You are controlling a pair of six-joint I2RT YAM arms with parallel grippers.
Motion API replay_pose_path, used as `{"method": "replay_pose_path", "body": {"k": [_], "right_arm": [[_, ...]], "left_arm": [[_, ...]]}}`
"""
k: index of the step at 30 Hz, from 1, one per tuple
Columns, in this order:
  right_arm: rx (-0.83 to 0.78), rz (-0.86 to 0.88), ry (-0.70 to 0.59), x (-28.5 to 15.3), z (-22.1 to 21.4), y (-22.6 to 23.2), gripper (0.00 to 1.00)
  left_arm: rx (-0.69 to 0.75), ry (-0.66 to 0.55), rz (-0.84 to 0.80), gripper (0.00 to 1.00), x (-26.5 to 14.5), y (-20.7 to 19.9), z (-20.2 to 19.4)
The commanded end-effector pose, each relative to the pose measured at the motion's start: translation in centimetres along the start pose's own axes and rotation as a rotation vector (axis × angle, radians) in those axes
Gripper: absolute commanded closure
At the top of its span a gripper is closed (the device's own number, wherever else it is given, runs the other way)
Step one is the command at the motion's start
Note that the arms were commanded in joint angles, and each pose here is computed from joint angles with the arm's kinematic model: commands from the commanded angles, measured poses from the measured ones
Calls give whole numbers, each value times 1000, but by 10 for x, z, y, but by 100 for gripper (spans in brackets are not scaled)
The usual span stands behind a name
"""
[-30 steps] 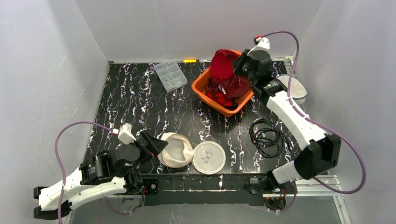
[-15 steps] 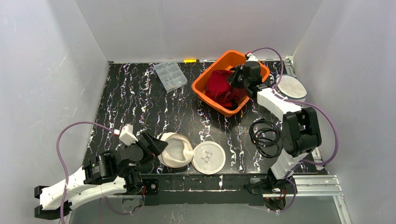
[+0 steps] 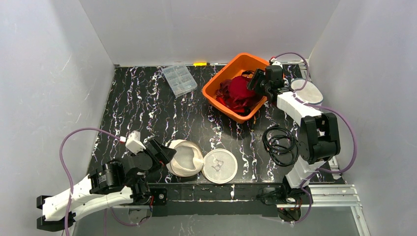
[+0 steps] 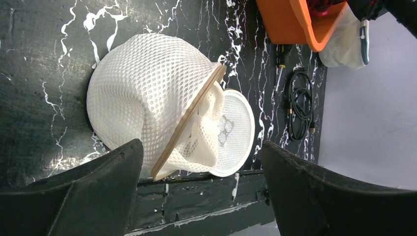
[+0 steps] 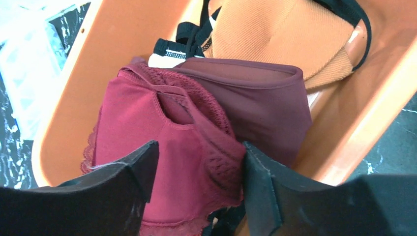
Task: Unzip the laundry bag and remove the bra
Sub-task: Place the bra in the bin.
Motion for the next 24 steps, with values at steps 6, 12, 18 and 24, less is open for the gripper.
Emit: {"method": "replay_pose_path", "body": {"k": [6, 12, 18, 24], "right_arm": [[-39, -20, -186, -73, 58, 32, 1], [-99, 102, -259, -143, 62, 75, 1], [-163, 252, -165, -198, -1, 90, 3], [-148, 443, 152, -191, -86, 71, 11]], "left_arm": [[204, -107, 123, 10, -2, -5, 20], [431, -101, 215, 8, 3, -15, 23], [589, -51, 336, 8, 16, -25, 17], [677, 16, 443, 17, 33, -31, 2]]}}
Point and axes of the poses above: each gripper's point midway between its finger pads, its own x axis out along the fingers, its own y axis along the line the jaws close on, z = x × y, the point moved 9 cm from there along -x, back along the fingers
